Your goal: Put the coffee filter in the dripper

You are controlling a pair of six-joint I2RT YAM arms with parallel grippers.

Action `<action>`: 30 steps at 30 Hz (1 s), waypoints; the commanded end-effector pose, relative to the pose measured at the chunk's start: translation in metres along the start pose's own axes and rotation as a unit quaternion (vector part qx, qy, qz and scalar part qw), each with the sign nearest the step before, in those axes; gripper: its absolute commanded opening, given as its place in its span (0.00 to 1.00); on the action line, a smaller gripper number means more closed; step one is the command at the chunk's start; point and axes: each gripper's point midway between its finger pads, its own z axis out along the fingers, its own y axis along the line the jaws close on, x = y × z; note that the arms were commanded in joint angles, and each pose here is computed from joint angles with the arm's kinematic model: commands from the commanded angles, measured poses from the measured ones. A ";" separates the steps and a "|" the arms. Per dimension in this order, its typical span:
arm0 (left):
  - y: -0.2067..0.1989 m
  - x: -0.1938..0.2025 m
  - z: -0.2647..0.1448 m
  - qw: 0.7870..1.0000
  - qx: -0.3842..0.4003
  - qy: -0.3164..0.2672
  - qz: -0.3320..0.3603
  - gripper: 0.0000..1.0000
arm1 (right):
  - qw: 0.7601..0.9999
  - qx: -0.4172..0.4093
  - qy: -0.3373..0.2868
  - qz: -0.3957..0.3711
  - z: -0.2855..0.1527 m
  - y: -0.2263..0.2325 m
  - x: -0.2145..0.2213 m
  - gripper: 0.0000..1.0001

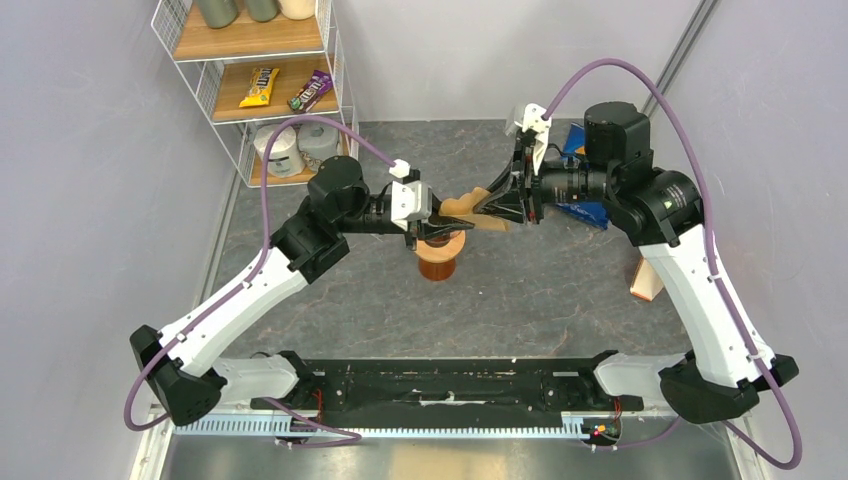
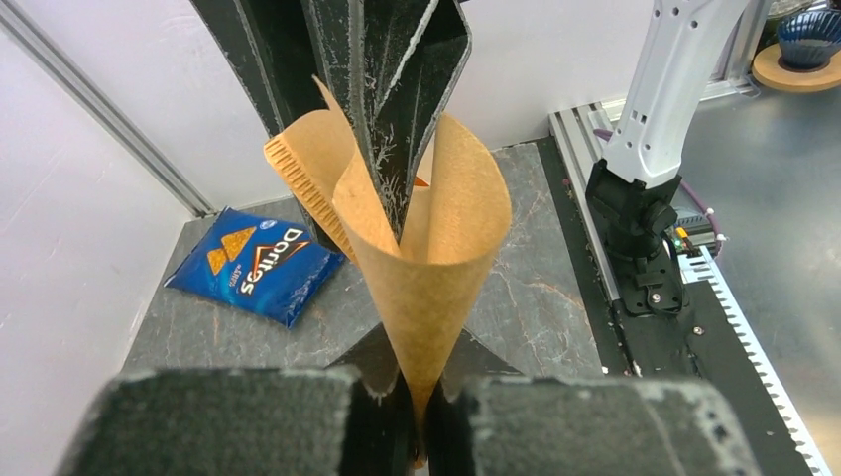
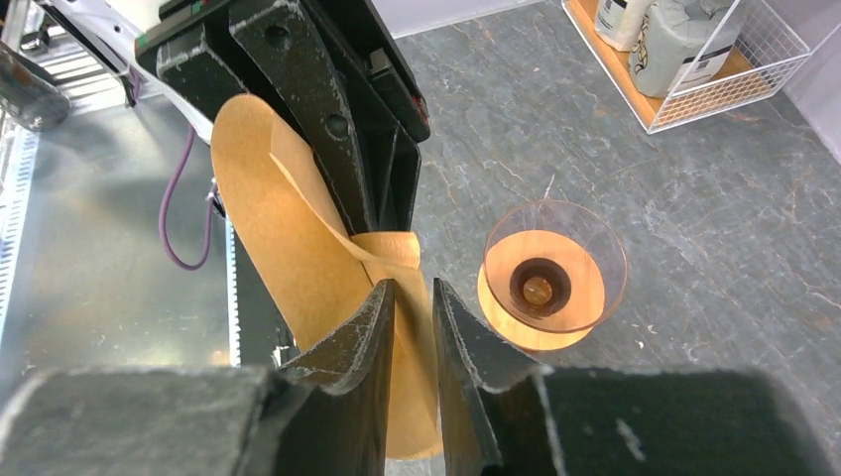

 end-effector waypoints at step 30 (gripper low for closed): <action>-0.011 0.030 -0.020 0.998 -0.009 0.053 0.028 0.48 | 0.999 0.015 -0.026 -0.011 -0.012 0.006 -0.019 0.00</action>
